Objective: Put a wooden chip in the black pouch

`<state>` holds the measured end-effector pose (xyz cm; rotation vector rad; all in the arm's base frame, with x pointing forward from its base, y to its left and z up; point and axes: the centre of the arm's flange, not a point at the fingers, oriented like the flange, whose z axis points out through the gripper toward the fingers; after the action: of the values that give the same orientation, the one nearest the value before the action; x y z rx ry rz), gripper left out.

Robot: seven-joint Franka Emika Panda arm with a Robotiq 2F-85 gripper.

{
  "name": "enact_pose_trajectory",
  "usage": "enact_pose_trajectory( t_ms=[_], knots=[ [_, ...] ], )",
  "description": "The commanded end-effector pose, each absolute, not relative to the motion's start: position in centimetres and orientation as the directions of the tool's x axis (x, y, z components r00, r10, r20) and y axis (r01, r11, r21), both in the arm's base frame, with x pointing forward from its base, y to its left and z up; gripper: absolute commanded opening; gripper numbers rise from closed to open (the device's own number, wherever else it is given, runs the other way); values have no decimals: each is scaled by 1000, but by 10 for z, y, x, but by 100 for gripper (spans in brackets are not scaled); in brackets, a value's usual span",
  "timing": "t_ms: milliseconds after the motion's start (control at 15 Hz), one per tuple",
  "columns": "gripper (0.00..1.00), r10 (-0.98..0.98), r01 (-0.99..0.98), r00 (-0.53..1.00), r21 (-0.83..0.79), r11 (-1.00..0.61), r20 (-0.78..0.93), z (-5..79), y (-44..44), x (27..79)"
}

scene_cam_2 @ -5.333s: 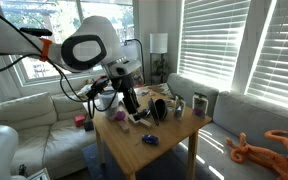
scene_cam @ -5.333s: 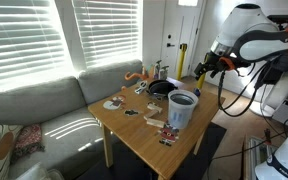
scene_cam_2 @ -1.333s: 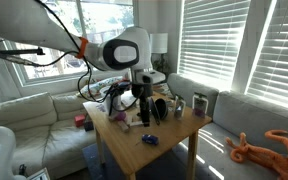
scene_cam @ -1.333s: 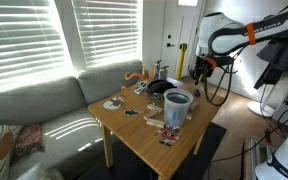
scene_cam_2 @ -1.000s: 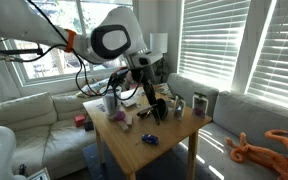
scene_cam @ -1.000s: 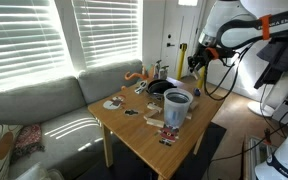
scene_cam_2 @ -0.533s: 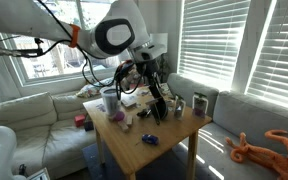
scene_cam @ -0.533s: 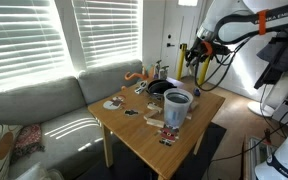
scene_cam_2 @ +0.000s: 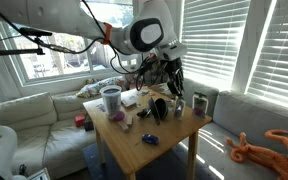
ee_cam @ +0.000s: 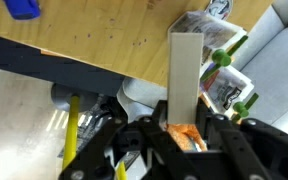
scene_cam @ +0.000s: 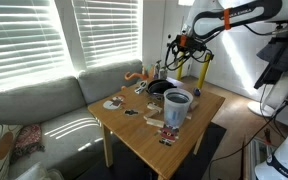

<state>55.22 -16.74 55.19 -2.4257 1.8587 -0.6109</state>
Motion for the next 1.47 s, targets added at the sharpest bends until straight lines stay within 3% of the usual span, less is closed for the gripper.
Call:
enact_pose_trajectory(
  t_ms=[0,533,1333,1400],
  knots=[
    [8,-970,-942,24,-318,-103,241,535,-146,592],
    [8,-943,-891,-290,-406,204,164,500,-86,596],
    [8,-950,-930,-252,-318,186,182,481,-40,569],
    [54,-950,-931,-250,-315,184,184,481,-40,570]
  ],
)
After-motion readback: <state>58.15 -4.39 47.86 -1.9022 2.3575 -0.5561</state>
